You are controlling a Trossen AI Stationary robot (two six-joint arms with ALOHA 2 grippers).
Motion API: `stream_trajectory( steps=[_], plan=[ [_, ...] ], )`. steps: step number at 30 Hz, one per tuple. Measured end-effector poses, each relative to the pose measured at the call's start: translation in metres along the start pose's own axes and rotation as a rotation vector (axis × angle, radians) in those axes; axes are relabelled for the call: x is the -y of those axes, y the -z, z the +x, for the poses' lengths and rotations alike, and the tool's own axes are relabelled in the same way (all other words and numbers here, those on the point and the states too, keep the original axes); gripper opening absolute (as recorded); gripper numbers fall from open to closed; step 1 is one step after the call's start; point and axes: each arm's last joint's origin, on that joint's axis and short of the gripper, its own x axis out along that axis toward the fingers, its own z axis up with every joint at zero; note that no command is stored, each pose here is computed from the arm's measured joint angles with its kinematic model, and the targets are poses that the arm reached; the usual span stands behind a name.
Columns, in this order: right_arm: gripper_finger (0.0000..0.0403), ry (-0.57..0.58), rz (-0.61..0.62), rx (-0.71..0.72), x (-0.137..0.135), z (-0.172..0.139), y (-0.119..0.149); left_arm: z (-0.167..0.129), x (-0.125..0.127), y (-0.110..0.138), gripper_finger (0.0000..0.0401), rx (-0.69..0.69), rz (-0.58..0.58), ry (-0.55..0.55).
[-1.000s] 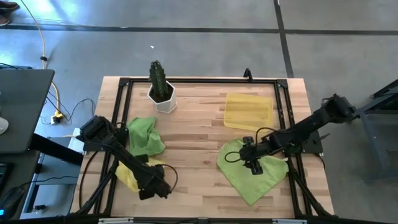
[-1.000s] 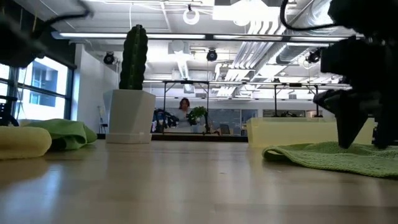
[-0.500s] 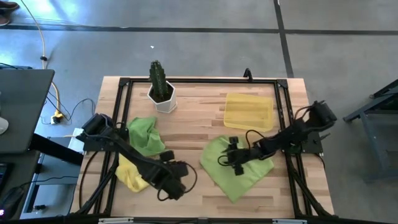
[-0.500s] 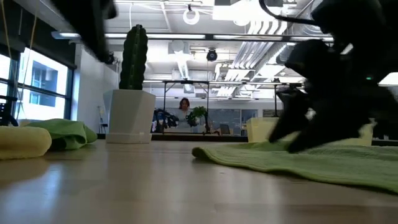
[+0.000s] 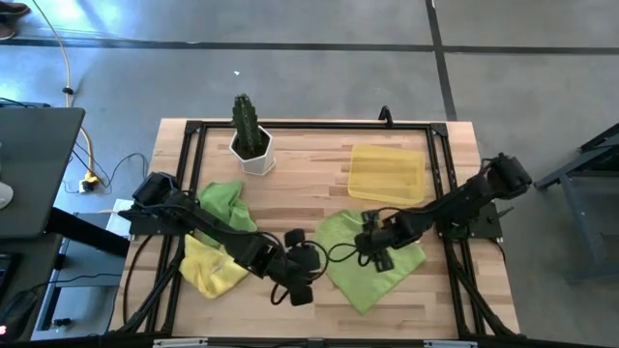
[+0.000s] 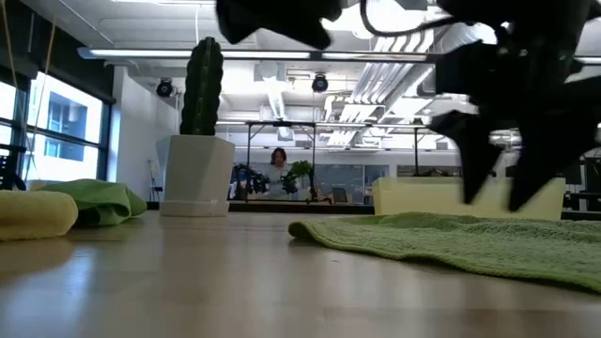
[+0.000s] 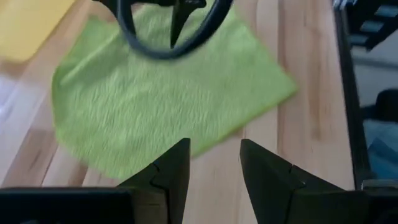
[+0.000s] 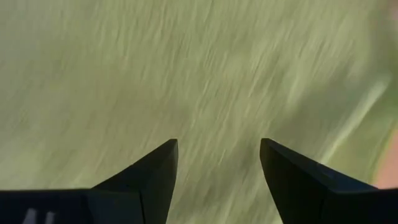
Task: Roll microfiber towels into tight, uniform cylinder then place into a basket
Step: Fold the light green microfiber cloth
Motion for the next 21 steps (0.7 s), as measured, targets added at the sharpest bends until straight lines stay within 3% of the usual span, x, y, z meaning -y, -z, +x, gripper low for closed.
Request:
stream_trajectory(
  steps=[7,12,15,21],
  plan=[
    [0.0220,-0.041,0.037,-0.193,-0.021,0.004,0.034,0.023,-0.020,0.010,0.0131,0.064,-0.045,-0.022],
    [0.0220,-0.022,0.089,-0.199,-0.032,0.013,0.053,0.038,-0.035,0.020,0.0131,0.107,-0.086,-0.033],
    [0.0220,-0.005,0.100,-0.151,-0.036,0.016,0.055,0.044,-0.044,0.023,0.0131,0.125,-0.108,-0.039],
    [0.0220,0.058,0.049,0.158,-0.041,0.021,0.030,0.050,-0.056,0.031,0.0131,0.093,-0.110,-0.070]
  ],
)
